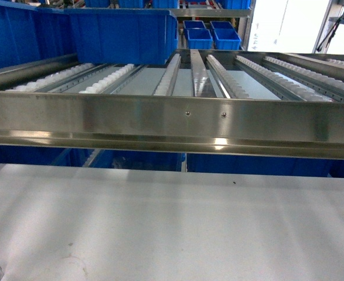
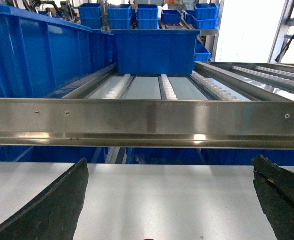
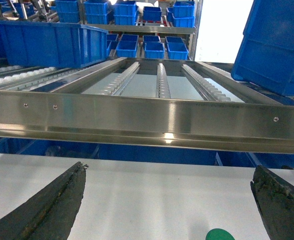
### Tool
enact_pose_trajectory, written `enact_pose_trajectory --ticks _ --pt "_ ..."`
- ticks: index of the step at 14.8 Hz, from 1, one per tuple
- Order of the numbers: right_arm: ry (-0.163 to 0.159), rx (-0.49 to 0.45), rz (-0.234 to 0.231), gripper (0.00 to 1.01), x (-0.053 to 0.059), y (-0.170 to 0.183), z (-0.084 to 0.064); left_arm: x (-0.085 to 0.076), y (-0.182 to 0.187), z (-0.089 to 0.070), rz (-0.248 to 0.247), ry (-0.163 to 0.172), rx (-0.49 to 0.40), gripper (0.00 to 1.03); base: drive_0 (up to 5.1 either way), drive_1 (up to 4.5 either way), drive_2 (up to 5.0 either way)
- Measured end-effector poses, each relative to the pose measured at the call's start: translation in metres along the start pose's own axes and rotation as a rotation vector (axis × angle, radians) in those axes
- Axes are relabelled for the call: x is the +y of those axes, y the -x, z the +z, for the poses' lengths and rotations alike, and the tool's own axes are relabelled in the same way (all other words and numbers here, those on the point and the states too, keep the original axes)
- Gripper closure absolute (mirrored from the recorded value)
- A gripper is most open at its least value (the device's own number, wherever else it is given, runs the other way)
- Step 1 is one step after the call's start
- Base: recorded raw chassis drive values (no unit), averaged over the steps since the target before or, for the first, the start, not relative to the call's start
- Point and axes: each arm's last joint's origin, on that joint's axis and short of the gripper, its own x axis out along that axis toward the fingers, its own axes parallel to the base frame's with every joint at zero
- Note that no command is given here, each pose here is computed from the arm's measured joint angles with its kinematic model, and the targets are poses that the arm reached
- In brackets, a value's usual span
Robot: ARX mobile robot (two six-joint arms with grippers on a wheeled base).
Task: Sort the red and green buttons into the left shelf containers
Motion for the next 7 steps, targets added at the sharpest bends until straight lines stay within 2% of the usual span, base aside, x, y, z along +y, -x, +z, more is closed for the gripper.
enact_pose_trajectory --ticks 1,2,3,4,5,7 --pt "0.0 0.0 0.0 0.03 0.0 0.0 0.0 -0.001 -0.001 0.002 0.001 -0.004 -0.015 0.05 0.0 0.0 0.0" --pt "0.001 -0.016 0.001 0.03 0.002 0.0 0.001 -0.009 -0.005 0.009 -0.022 -0.016 -0.08 0.05 0.0 0.0 0.0" --pt "0.0 -0.026 0.116 0.03 0.012 0.001 0.002 -0.019 -0.008 0.006 -0.091 -0.038 -0.042 0.05 0.0 0.0 0.0" --pt "0.0 -0.006 0.109 0.03 0.012 -0.001 0.0 -0.018 -0.01 0.008 -0.082 -0.045 -0.061 0.05 0.0 0.0 0.0" --pt "0.003 -0.031 0.078 0.03 0.012 -0.005 0.004 -0.014 -0.013 0.013 -0.07 -0.052 -0.112 0.05 0.0 0.0 0.0" --pt "0.009 -0.038 0.084 0.03 0.014 -0.01 0.005 -0.012 -0.018 0.012 -0.066 -0.055 -0.101 0.05 0.0 0.0 0.0"
